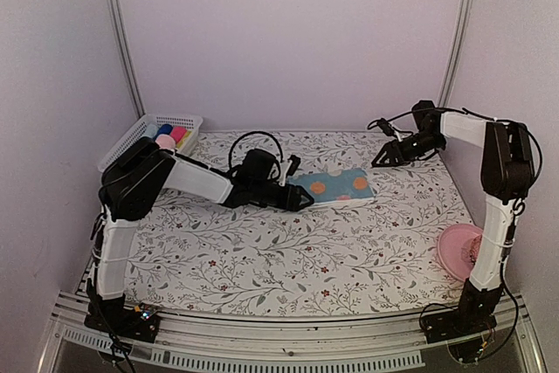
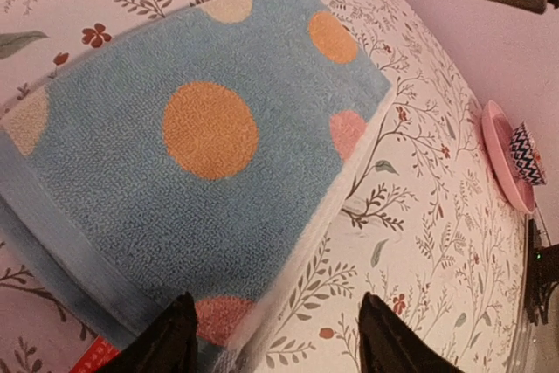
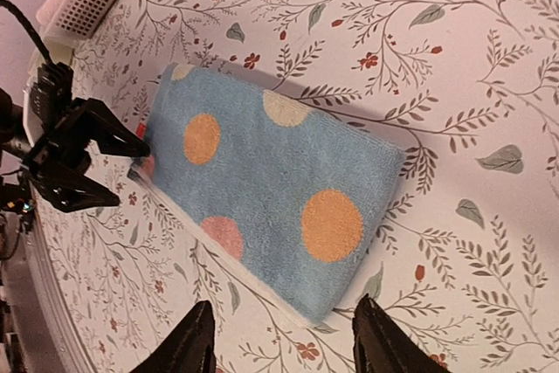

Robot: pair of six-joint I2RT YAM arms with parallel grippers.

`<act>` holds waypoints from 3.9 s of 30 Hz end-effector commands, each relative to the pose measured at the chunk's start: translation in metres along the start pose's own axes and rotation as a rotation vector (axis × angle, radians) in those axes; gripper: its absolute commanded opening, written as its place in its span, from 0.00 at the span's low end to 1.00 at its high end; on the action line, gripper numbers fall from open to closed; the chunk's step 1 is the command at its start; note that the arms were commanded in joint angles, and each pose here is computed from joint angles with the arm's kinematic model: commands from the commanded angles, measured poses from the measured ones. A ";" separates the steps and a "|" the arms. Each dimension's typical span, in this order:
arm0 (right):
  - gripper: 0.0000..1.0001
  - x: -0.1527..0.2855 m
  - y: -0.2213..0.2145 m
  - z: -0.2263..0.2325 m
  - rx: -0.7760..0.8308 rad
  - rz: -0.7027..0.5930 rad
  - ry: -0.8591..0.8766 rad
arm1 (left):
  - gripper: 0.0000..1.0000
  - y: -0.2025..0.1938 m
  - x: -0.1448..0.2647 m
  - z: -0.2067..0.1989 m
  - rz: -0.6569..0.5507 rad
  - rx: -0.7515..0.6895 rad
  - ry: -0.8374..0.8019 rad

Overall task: Roll the towels
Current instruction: Smooth out the towel at the center of the board, then rotate the towel at the center of the board.

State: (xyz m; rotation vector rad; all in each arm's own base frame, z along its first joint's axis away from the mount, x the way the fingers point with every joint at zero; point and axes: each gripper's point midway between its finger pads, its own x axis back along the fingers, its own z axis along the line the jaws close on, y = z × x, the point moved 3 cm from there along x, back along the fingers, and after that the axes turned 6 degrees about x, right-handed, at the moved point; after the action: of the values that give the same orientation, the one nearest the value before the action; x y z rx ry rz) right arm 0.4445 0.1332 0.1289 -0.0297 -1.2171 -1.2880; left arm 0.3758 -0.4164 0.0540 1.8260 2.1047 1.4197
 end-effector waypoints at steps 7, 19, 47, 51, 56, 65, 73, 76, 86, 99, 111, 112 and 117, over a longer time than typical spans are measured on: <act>0.99 0.010 0.032 -0.005 0.210 0.012 -0.413 | 0.91 -0.010 0.006 -0.039 0.006 -0.011 -0.036; 0.99 0.018 0.028 -0.002 0.231 -0.014 -0.469 | 0.97 -0.029 -0.017 -0.020 0.045 0.041 0.072; 0.99 -0.051 0.053 -0.007 0.425 0.076 -0.577 | 0.97 0.109 0.094 0.030 -0.259 -0.165 0.275; 0.99 -0.063 0.062 -0.018 0.441 0.090 -0.606 | 0.97 0.088 0.105 0.019 -0.264 -0.153 0.267; 0.99 -0.075 0.049 -0.021 0.434 0.133 -0.581 | 0.97 0.062 0.105 0.011 -0.243 -0.133 0.249; 0.99 -0.083 0.018 -0.033 0.415 0.218 -0.604 | 0.97 0.046 0.094 0.001 -0.212 -0.140 0.241; 0.99 -0.095 -0.007 -0.046 0.413 0.301 -0.619 | 0.97 0.040 0.097 0.001 -0.216 -0.132 0.253; 0.99 -0.099 -0.020 -0.044 0.419 0.335 -0.596 | 0.97 0.039 0.099 0.000 -0.219 -0.133 0.256; 0.99 -0.090 -0.072 0.002 0.446 0.454 -0.483 | 0.97 0.038 0.126 -0.002 -0.274 -0.139 0.305; 0.99 -0.098 -0.077 0.122 0.580 0.394 -0.270 | 0.97 0.018 0.167 -0.015 -0.327 -0.397 0.318; 0.99 -0.039 0.025 0.163 0.770 0.021 -0.216 | 0.97 -0.059 0.135 -0.060 -0.188 -0.912 0.113; 0.99 -0.037 0.025 0.166 0.778 0.012 -0.205 | 0.96 -0.063 0.131 -0.064 -0.174 -0.949 0.111; 0.99 -0.021 0.023 0.178 0.830 -0.048 -0.188 | 0.88 -0.081 0.101 -0.074 -0.052 -1.084 0.119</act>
State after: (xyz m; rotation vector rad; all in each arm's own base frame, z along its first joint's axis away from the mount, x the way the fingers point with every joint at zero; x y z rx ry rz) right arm 0.3611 0.2637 0.1870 0.3664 -1.8515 -0.7375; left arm 0.2469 -0.3507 0.1097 1.2303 1.1776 2.0027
